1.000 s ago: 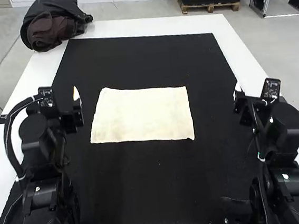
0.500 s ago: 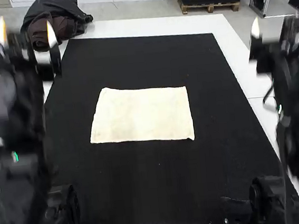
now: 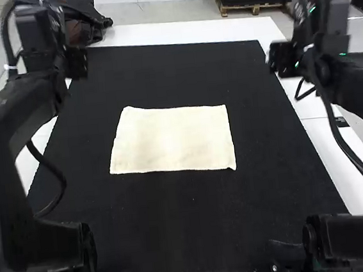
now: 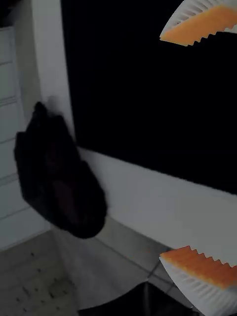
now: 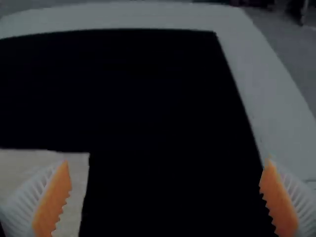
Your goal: Fold the towel.
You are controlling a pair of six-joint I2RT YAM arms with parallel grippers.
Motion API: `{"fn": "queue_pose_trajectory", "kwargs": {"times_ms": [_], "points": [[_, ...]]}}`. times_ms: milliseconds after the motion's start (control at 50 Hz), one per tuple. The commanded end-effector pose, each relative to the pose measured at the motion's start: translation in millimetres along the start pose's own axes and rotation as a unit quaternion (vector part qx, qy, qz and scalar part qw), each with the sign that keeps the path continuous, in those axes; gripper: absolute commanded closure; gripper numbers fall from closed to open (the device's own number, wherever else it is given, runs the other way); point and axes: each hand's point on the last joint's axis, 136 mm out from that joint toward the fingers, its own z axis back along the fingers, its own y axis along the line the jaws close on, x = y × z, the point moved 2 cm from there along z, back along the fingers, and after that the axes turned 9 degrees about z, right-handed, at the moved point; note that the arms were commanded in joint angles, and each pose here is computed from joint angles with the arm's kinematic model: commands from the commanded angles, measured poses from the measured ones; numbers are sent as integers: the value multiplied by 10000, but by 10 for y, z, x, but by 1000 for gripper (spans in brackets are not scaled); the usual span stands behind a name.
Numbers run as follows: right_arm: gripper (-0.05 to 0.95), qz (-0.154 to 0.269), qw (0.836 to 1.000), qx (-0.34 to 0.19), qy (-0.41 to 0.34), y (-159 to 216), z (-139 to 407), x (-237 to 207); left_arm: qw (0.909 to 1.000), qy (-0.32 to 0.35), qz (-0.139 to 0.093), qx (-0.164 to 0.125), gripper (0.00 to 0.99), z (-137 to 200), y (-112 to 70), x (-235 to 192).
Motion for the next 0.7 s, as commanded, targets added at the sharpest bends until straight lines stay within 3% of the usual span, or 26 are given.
{"fn": "queue_pose_trajectory", "kwargs": {"times_ms": [0, 80, 260, 340, 440, 680], "points": [[2, -558, 9959, 566, 421, 310, -121, -327, 9992, 383, 62, -43, 38, -58, -43, -200], [5, -749, 9904, 1097, 385, 535, -149, -484, 9972, 729, 19, -167, 38, -64, -124, -466], [3, -1034, 9886, 946, 544, 560, -185, -750, 9883, 1405, -108, -576, 38, 20, -393, -1002], [7, -922, 9877, 1146, 529, 634, -172, -772, 9829, 1611, 38, -888, 38, 60, -547, -1133], [-2, -755, 9908, 1023, 462, 606, -183, -716, 9762, 1773, 249, -1222, 38, 81, -692, -1201], [-7, -575, 9879, 1251, 709, 746, -369, -690, 9660, 2071, 329, -1511, 38, -29, -818, -1388]]}}
